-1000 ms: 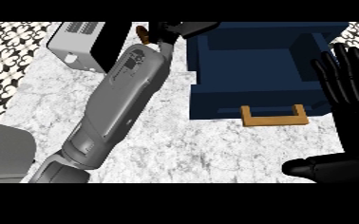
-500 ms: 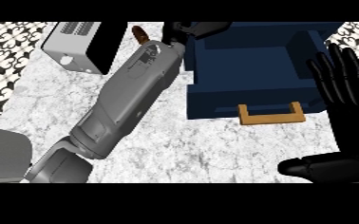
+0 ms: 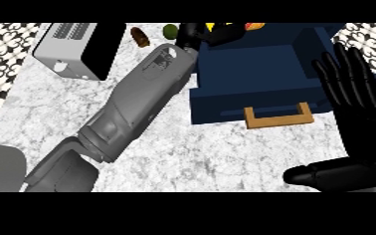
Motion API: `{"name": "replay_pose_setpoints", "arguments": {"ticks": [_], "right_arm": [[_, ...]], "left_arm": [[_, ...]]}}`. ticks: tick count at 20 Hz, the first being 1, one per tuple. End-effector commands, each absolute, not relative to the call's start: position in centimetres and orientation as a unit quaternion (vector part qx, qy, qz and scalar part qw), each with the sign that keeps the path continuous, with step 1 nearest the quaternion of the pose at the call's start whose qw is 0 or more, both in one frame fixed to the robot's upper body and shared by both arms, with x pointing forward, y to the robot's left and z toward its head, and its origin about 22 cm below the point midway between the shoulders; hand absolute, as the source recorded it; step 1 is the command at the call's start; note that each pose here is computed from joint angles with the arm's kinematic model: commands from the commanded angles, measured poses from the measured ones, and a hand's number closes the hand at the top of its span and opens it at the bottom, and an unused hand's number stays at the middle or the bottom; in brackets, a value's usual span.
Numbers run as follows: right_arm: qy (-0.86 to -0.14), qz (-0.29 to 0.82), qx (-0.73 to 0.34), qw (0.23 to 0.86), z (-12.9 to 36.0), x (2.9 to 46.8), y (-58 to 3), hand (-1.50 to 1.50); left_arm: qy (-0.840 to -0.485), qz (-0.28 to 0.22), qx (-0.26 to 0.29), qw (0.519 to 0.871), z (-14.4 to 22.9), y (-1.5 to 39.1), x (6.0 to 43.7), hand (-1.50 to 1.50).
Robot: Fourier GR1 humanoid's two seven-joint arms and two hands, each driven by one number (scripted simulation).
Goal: Pick up the cup, place it into the drawer and close the drawer
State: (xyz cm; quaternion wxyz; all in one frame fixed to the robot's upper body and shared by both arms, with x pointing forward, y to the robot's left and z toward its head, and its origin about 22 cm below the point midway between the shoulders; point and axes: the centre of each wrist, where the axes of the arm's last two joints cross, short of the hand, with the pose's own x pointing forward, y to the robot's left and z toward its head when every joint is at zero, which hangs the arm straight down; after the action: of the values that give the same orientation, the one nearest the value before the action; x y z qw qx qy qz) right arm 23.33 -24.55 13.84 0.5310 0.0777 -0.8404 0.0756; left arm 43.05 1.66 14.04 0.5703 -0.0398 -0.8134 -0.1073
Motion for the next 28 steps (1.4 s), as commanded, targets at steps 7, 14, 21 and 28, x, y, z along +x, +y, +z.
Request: {"name": "replay_pose_setpoints", "arguments": {"ticks": [7,14,21,28], "right_arm": [[-0.845,0.084,0.097,0.519,15.1,23.9,-24.2,-1.5],[-0.844,0.067,0.118,0.518,14.6,24.0,-25.1,-1.5],[-0.832,0.057,0.14,0.533,12.7,22.6,-25.6,-1.5],[-0.828,0.108,0.118,0.537,14.1,22.4,-27.6,1.5]], "left_arm": [[-0.805,-0.161,0.029,0.571,12.7,0.9,42.5,-1.5],[-0.815,-0.117,-0.033,0.567,14.5,0.1,42.3,-1.5],[-0.84,-0.067,-0.108,0.527,15.0,-0.1,41.9,-1.5],[-0.822,-0.027,-0.14,0.552,14.9,2.8,41.8,-1.5]]}}
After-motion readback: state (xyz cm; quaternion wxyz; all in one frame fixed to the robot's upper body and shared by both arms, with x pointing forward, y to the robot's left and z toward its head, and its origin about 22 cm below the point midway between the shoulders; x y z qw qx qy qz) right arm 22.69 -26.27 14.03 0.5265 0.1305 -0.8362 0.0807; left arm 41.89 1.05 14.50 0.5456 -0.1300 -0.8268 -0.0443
